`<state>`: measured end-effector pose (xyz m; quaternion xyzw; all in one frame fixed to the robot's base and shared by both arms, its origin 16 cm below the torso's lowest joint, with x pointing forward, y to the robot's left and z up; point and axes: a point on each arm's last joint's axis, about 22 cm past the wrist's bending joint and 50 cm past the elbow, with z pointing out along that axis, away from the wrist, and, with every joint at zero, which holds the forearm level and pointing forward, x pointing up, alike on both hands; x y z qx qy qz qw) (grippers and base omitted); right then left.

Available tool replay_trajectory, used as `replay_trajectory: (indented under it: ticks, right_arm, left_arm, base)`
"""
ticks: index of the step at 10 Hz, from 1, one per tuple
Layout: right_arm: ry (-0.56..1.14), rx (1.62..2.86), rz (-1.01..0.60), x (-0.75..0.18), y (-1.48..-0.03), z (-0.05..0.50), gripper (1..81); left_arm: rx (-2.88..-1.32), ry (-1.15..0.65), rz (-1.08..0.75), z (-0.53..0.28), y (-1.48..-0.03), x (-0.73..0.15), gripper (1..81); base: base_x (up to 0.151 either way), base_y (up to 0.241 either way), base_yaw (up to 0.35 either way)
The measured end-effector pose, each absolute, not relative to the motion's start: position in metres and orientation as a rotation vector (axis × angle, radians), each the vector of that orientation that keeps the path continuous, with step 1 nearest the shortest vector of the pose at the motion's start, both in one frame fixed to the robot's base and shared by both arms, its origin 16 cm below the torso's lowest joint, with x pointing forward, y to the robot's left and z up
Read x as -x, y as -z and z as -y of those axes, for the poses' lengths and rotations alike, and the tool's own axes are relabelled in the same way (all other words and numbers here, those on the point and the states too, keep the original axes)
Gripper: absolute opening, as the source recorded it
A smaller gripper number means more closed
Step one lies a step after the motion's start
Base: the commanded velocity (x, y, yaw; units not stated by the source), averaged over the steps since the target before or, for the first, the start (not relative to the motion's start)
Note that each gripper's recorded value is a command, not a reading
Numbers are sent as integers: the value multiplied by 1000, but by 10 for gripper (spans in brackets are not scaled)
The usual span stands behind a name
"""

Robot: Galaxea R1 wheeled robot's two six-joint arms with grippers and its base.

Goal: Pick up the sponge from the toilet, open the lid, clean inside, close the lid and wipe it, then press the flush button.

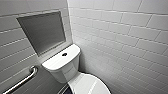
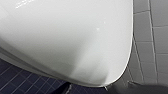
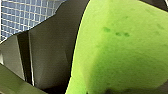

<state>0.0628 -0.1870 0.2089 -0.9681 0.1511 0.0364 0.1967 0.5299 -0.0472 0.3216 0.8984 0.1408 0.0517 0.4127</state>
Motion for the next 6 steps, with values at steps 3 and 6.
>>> replay_trajectory:
  ticks: [3, 6]
  right_arm:
    - [-102, 2712, -419, -66, -207, 187, 10]
    - [-103, 2712, -420, -67, -207, 186, 10]
  left_arm:
    - [-2230, -107, -402, 41, -329, -531, 811]
    - [-2243, -107, -481, 31, -319, -538, 811]
  base:
    - [0, 0, 0]
    - [0, 0, 0]
